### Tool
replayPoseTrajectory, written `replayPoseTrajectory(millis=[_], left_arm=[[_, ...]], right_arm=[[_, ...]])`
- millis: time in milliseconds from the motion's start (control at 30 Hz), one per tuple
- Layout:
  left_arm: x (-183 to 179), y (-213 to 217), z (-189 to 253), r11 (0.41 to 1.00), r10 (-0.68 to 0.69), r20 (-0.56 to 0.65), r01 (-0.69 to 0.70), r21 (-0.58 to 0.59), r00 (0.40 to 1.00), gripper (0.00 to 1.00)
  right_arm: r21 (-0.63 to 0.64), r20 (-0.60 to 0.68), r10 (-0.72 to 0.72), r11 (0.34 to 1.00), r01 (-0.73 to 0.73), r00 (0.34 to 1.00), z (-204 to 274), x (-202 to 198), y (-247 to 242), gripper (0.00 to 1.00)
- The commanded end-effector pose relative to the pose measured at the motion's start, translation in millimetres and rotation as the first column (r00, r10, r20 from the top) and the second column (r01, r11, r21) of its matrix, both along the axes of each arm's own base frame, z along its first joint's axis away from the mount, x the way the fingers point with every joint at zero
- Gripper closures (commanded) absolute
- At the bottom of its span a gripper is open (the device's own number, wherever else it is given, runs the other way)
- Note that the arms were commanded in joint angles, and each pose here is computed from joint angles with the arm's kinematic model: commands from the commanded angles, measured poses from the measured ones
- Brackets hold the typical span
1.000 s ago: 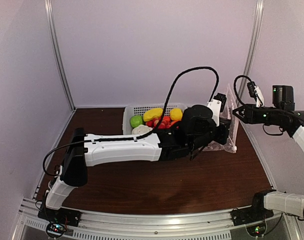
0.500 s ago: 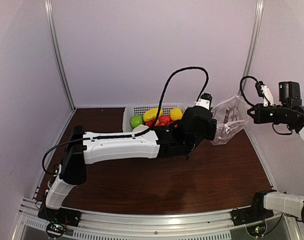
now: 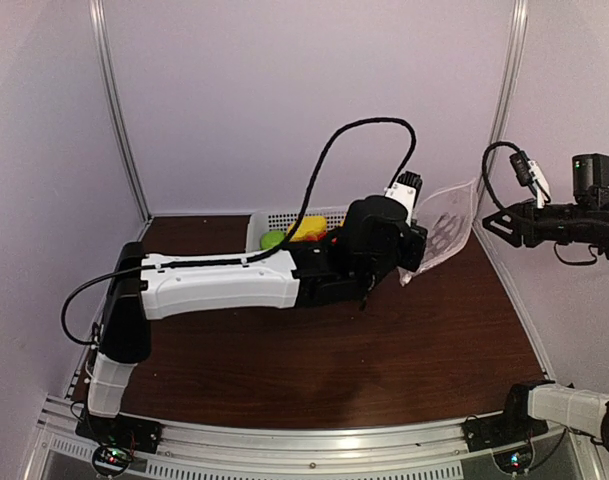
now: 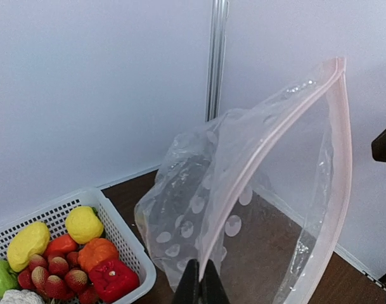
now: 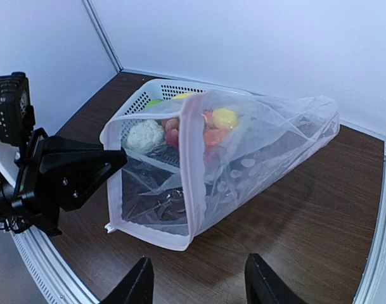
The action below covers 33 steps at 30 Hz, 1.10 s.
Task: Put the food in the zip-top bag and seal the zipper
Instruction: Adjust the zipper on the food storage bag, then move the bin to the center of the board.
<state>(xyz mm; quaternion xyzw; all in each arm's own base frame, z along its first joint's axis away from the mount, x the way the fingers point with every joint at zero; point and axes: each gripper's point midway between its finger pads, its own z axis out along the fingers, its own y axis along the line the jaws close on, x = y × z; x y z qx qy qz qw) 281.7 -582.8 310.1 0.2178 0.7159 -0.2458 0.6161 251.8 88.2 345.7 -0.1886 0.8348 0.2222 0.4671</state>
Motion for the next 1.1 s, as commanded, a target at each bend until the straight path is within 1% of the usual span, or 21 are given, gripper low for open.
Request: replayPoseTrajectory(millis=[0, 100, 167, 233, 333, 400, 433, 500, 533, 600, 733, 767, 833, 867, 933, 1000, 1033, 1067], left_arm=[[-17.4, 44.9, 117.3, 0.996, -0.036, 0.155, 0.048, -0.075, 0.987, 1.0], [-25.1, 86.9, 155.1, 0.999, -0.004, 0.187, 0.01, -0.034, 0.982, 1.0], [-26.3, 123.8, 173.4, 0.998, 0.063, 0.192, -0.062, -0.011, 0.979, 1.0], [-27.2, 160.1, 180.1, 0.989, 0.124, 0.207, -0.137, 0.049, 0.97, 1.0], [-30.7, 216.9, 182.1, 0.96, 0.219, 0.249, -0.254, 0.117, 0.943, 1.0], [-32.2, 258.0, 179.6, 0.928, 0.296, 0.272, -0.343, 0.145, 0.916, 1.0], [-32.3, 278.7, 177.0, 0.906, 0.34, 0.278, -0.392, 0.157, 0.898, 1.0], [-37.7, 328.6, 181.4, 0.867, 0.428, 0.278, -0.477, 0.144, 0.86, 1.0], [-38.5, 348.2, 175.8, 0.843, 0.463, 0.279, -0.515, 0.155, 0.841, 1.0], [-44.4, 391.5, 175.8, 0.797, 0.539, 0.275, -0.588, 0.138, 0.796, 1.0], [-51.5, 453.1, 161.7, 0.714, 0.637, 0.272, -0.685, 0.144, 0.721, 1.0], [-51.7, 460.3, 154.5, 0.703, 0.65, 0.266, -0.696, 0.148, 0.712, 1.0], [-50.7, 464.7, 134.7, 0.703, 0.643, 0.257, -0.689, 0.177, 0.722, 1.0], [-48.5, 461.7, 122.1, 0.717, 0.629, 0.24, -0.672, 0.187, 0.739, 1.0], [-42.0, 450.7, 89.5, 0.733, 0.595, 0.208, -0.63, 0.256, 0.776, 1.0], [-33.0, 443.3, 55.3, 0.732, 0.59, 0.143, -0.601, 0.319, 0.795, 1.0], [-27.2, 440.2, 38.1, 0.737, 0.591, 0.095, -0.584, 0.341, 0.801, 1.0], [-21.1, 436.8, 23.1, 0.744, 0.585, 0.056, -0.563, 0.359, 0.809, 1.0]], right_arm=[[-0.003, 0.067, 0.106, 0.994, -0.106, 0.992, 30.2, -16.8, 12.4, 0.47], [-0.017, 0.112, 0.131, 0.991, -0.13, 0.985, 46.2, -17.3, 14.7, 0.42], [-0.004, 0.129, 0.157, 0.988, -0.157, 0.979, 50.2, -13.9, 18.6, 0.38], [0.003, 0.155, 0.175, 0.984, -0.178, 0.972, 47.2, -3.2, 21.2, 0.35], [-0.019, 0.171, 0.18, 0.984, -0.18, 0.969, 28.6, 21.3, 21.1, 0.34], [-0.068, 0.125, 0.188, 0.981, -0.181, 0.974, 5.1, 43.2, 22.5, 0.34], [-0.104, 0.095, 0.218, 0.973, -0.208, 0.971, -6.6, 50.3, 31.4, 0.35], [-0.201, 0.033, 0.279, 0.943, -0.267, 0.96, -32.3, 61.9, 48.7, 0.38], [-0.256, 0.016, 0.33, 0.914, -0.316, 0.944, -43.8, 62.7, 64.2, 0.37], [-0.335, -0.012, 0.381, 0.87, -0.363, 0.924, -65.0, 69.7, 84.2, 0.38], [-0.446, -0.071, 0.478, 0.77, -0.456, 0.876, -103.5, 84.2, 124.3, 0.38], [-0.459, -0.091, 0.496, 0.748, -0.479, 0.863, -113.9, 89.3, 133.2, 0.39], [-0.474, -0.132, 0.528, 0.709, -0.521, 0.839, -134.1, 98.5, 152.9, 0.42], [-0.481, -0.145, 0.539, 0.695, -0.535, 0.83, -142.4, 103.8, 161.8, 0.43], [-0.489, -0.171, 0.554, 0.67, -0.558, 0.815, -160.1, 115.8, 178.6, 0.44], [-0.495, -0.175, 0.567, 0.656, -0.57, 0.805, -166.8, 129.0, 195.0, 0.45], [-0.496, -0.194, 0.572, 0.644, -0.582, 0.797, -178.3, 134.4, 201.6, 0.45], [-0.505, -0.188, 0.577, 0.637, -0.582, 0.795, -178.3, 139.2, 206.5, 0.45]])
